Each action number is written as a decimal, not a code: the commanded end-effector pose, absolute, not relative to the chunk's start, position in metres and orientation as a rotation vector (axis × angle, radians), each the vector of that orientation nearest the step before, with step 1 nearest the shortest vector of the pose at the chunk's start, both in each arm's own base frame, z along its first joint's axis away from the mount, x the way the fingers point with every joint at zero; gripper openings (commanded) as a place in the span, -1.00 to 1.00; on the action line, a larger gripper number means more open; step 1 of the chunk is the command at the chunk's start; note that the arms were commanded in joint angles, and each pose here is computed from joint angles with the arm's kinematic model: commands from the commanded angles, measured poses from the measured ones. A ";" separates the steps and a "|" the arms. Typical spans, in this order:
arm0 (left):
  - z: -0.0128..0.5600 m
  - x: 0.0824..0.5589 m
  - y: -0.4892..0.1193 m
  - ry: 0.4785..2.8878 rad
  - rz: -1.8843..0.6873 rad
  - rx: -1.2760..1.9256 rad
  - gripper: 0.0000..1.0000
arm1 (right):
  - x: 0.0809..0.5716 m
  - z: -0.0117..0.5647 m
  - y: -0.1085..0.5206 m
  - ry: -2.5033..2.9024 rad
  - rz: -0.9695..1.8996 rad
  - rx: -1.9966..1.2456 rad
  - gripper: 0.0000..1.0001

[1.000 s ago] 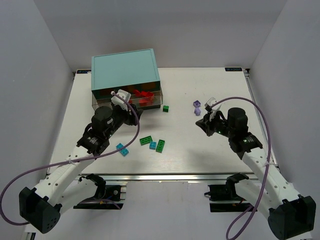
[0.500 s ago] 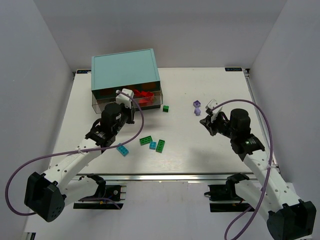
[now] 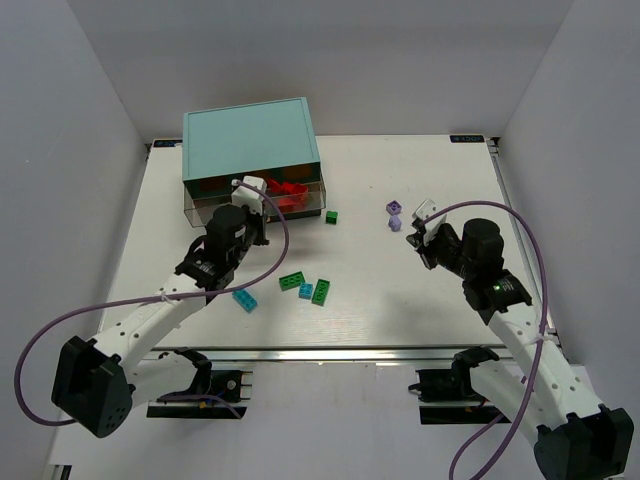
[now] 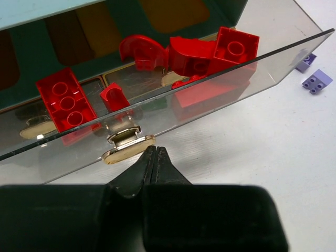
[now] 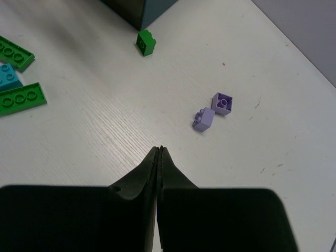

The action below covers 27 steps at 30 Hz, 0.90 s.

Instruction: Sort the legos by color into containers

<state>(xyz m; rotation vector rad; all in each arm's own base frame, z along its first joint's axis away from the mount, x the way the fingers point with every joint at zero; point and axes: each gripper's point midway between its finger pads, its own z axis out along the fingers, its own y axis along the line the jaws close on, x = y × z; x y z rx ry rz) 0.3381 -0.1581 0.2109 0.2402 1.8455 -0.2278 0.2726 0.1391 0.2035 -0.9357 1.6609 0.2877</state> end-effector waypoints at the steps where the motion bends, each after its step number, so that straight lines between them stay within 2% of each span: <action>1: 0.213 0.342 -0.156 1.822 -0.207 0.225 -0.93 | 0.274 0.207 0.135 1.640 0.247 -0.935 -1.00; 16: 0.205 0.365 -0.144 1.804 -0.108 0.168 -0.96 | 0.274 0.203 0.136 1.651 0.252 -0.949 -1.00; 27: 0.226 0.390 -0.127 1.718 0.023 0.051 -0.98 | 0.274 0.202 0.136 1.657 0.255 -0.956 -1.00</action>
